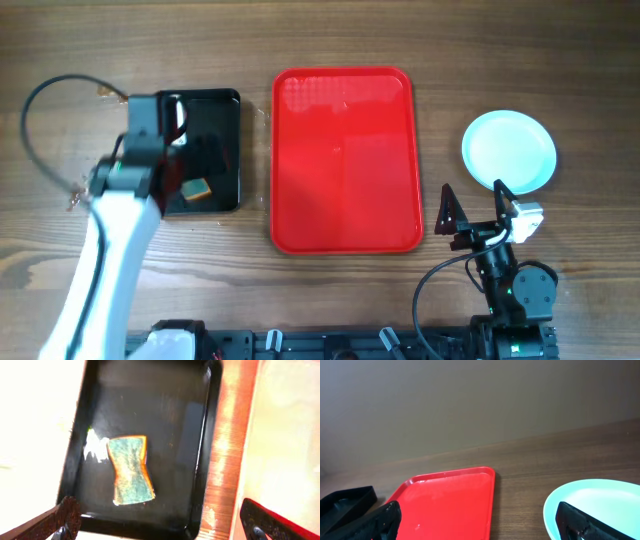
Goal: Clean dirty plates on tray and stack at the side
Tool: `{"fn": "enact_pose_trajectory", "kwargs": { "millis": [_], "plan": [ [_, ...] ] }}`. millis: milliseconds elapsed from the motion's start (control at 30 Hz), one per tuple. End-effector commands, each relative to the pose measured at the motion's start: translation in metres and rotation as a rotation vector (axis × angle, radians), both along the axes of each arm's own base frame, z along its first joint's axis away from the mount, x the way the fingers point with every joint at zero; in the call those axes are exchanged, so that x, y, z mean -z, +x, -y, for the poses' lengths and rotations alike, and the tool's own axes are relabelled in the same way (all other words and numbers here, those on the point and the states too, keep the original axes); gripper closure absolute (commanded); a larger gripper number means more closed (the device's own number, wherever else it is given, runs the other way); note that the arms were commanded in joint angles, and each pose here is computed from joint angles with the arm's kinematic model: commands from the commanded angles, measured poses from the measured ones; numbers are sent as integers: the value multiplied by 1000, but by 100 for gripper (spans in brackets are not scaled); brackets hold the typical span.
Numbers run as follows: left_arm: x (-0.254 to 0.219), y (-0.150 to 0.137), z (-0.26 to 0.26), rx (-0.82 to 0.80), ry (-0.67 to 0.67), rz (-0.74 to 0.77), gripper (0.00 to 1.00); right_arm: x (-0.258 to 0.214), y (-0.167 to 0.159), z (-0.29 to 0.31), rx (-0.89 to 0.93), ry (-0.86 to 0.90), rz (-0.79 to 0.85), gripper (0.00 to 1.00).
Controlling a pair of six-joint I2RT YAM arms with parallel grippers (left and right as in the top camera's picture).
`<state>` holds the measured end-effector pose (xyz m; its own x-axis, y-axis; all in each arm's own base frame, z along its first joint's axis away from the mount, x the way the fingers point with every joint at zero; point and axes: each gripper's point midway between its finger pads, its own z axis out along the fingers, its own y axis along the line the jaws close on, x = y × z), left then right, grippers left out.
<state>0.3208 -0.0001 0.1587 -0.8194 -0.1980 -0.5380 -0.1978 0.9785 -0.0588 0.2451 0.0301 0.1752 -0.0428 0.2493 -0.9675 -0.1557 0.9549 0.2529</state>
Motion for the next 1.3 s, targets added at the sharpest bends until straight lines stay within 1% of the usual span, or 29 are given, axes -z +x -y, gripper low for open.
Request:
{"fn": "enact_pose_trajectory", "kwargs": {
  "millis": [0, 67, 100, 167, 267, 433, 600, 833, 1267],
  "plan": [
    [-38, -12, -6, -12, 19, 235, 0, -1, -1, -3, -16, -18, 12, 0],
    [-55, -19, -6, -14, 11, 391, 0, -1, -1, -3, -16, -18, 12, 0],
    [-62, -27, -6, -16, 7, 481, 0, -1, -1, -3, -16, -18, 12, 0],
    [-64, -43, -4, -3, -12, 596, 0, -1, -1, -3, -16, -18, 12, 0],
    [-62, -60, 0, 25, -47, 737, 0, -1, -1, -3, -16, -18, 12, 0],
    [-50, -75, -8, 8, -47, 860, 0, -1, -1, -3, -16, -18, 12, 0],
    [-32, -85, -9, 1, -39, 937, 0, -1, -1, -3, -16, -18, 12, 0],
    [2, -76, -10, -5, -41, 921, 0, -1, -1, -3, -16, -18, 12, 0],
    [1, -75, -10, -3, -40, 933, 0, -1, -1, -3, -16, -18, 12, 0]
  ]
}}
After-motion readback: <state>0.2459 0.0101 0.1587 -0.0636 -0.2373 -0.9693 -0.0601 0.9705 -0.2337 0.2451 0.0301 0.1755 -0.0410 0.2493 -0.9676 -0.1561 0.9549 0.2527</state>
